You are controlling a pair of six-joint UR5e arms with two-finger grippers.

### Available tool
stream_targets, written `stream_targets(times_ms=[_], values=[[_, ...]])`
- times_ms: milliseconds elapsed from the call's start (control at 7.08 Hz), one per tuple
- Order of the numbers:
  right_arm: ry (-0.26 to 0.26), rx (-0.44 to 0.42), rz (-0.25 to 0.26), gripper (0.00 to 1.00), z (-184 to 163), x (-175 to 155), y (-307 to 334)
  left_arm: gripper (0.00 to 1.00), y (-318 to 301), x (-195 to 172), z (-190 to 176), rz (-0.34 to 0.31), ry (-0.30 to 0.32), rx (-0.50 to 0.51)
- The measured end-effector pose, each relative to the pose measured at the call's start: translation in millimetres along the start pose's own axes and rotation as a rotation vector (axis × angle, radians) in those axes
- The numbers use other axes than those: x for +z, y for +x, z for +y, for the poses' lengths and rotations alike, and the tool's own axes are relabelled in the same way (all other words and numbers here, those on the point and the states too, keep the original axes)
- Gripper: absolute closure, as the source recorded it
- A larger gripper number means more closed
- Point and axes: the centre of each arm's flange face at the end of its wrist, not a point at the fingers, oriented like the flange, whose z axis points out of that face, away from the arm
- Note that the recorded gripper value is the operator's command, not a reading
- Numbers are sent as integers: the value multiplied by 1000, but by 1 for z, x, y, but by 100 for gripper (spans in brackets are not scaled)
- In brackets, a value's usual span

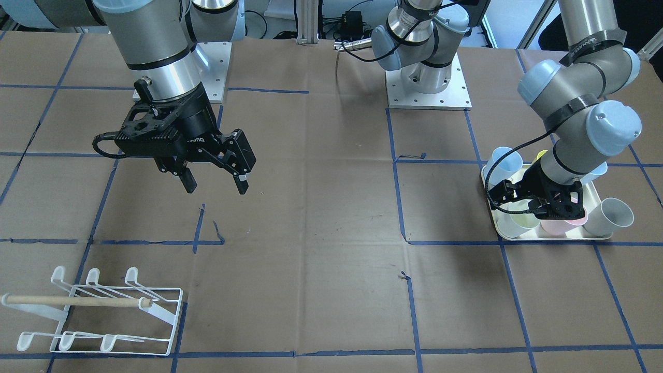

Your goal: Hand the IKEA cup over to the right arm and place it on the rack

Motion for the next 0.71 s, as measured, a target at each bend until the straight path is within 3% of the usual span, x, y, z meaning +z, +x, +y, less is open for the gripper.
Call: stream_targets(times_ms=[141, 282, 424, 565, 706], values=[[8, 41, -27, 0, -1, 0, -3, 1, -4, 7, 1, 3, -7, -7], [15, 60, -60, 0, -2, 0, -7, 28, -7, 11, 1, 3, -8, -12], [33, 77, -109, 0, -5, 2, -11, 63, -8, 12, 1, 2, -6, -11], [62, 135, -165, 0, -9, 6, -15, 89, -9, 12, 0, 0, -3, -7], [93, 225, -211, 0, -13, 10, -18, 100, -10, 11, 0, -3, 0, -4]])
